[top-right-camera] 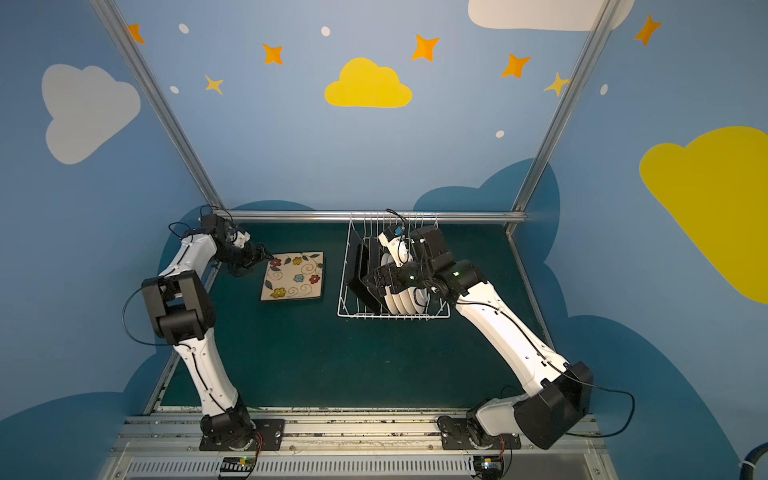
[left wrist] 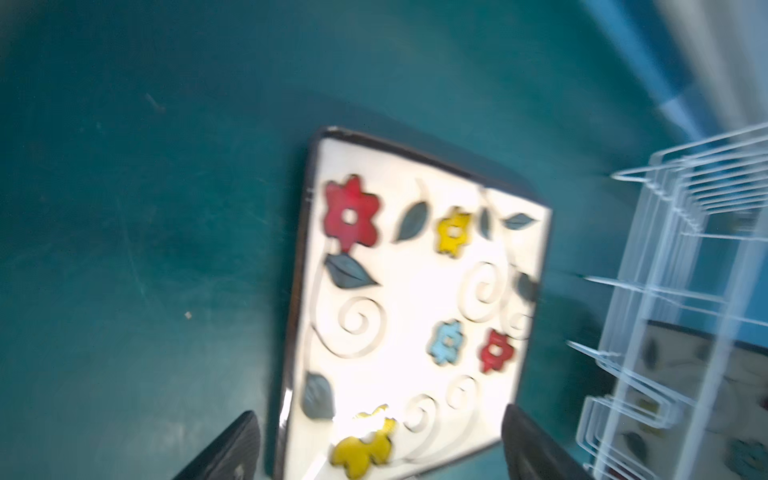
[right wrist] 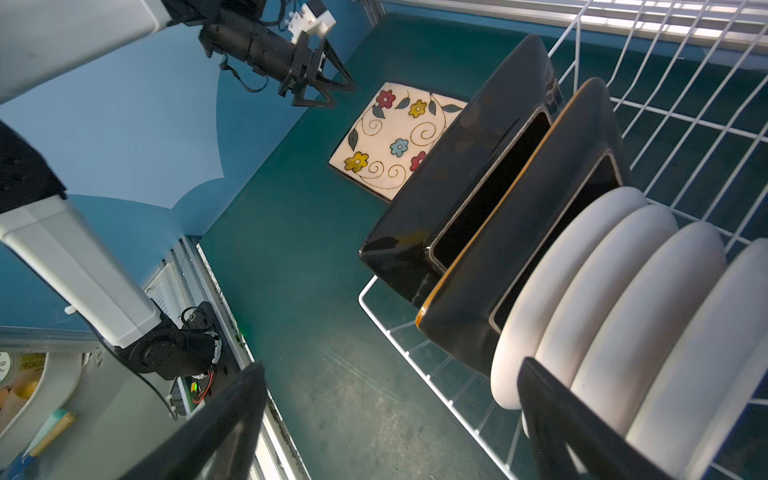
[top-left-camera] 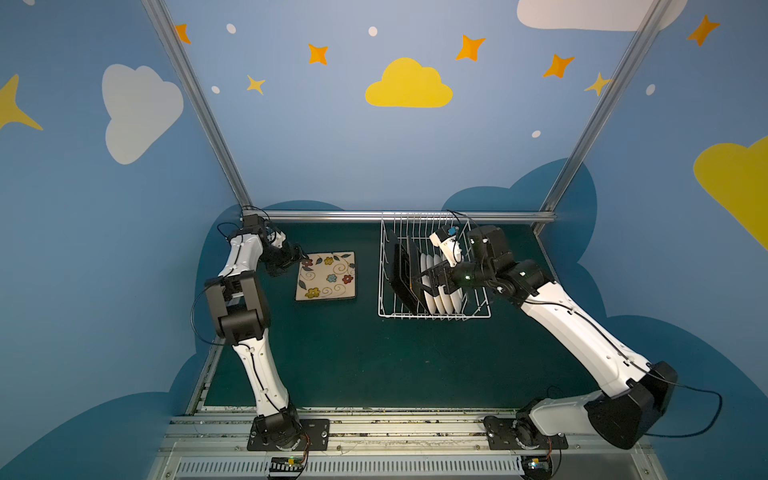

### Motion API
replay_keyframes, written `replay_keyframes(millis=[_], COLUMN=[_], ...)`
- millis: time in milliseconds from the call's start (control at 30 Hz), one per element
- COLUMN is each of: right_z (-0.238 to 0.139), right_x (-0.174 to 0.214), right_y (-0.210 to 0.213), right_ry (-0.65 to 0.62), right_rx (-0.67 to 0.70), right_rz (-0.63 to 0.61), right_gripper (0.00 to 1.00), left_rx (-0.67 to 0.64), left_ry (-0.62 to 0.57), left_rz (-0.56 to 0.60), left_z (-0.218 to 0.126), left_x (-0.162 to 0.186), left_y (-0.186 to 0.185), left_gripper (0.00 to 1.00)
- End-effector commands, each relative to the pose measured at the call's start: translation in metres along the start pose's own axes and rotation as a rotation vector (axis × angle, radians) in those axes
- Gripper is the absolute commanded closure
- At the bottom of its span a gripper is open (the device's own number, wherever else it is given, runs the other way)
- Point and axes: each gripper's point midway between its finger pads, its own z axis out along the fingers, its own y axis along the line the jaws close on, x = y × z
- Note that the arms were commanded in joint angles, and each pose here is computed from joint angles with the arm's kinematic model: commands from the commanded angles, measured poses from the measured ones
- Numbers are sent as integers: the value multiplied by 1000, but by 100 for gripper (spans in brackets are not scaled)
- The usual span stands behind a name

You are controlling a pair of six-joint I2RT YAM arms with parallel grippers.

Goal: Unload the plates from the dish rack
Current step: 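Open the left gripper and move it toward the dark square plates in the rack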

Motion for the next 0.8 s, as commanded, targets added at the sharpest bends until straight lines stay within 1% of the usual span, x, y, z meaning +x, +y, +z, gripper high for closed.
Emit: replay_keyframes(millis=[0, 233, 333, 400, 567, 700, 767], right_z=[-11, -22, -26, -29, -37, -43, -47], right_x=[-7, -9, -7, -6, -4, 2, 5], right_y=[0, -1, -9, -11, -17, -25, -31], right_ry=[-56, -86, -98, -113, -149, -169, -184], right_rx=[22, 56, 102, 120, 157, 208, 244], right_rz=[-11, -28, -45, -63, -59, -54, -48], right_gripper=[6, 6, 6, 6, 6, 6, 6], left_rx=[62, 139, 186, 193, 215, 232, 242], left_ry=[-84, -147, -185, -204, -229, -248, -257], left_rz=[63, 151, 192, 227, 281, 378, 405], left_z=[-23, -75, -95, -106, -119, -127, -130], left_x=[-2, 14, 22, 31, 58, 85, 96], left_y=[-42, -101, -127, -141, -165, -185, -192], left_gripper=[0, 0, 0, 0, 0, 0, 0])
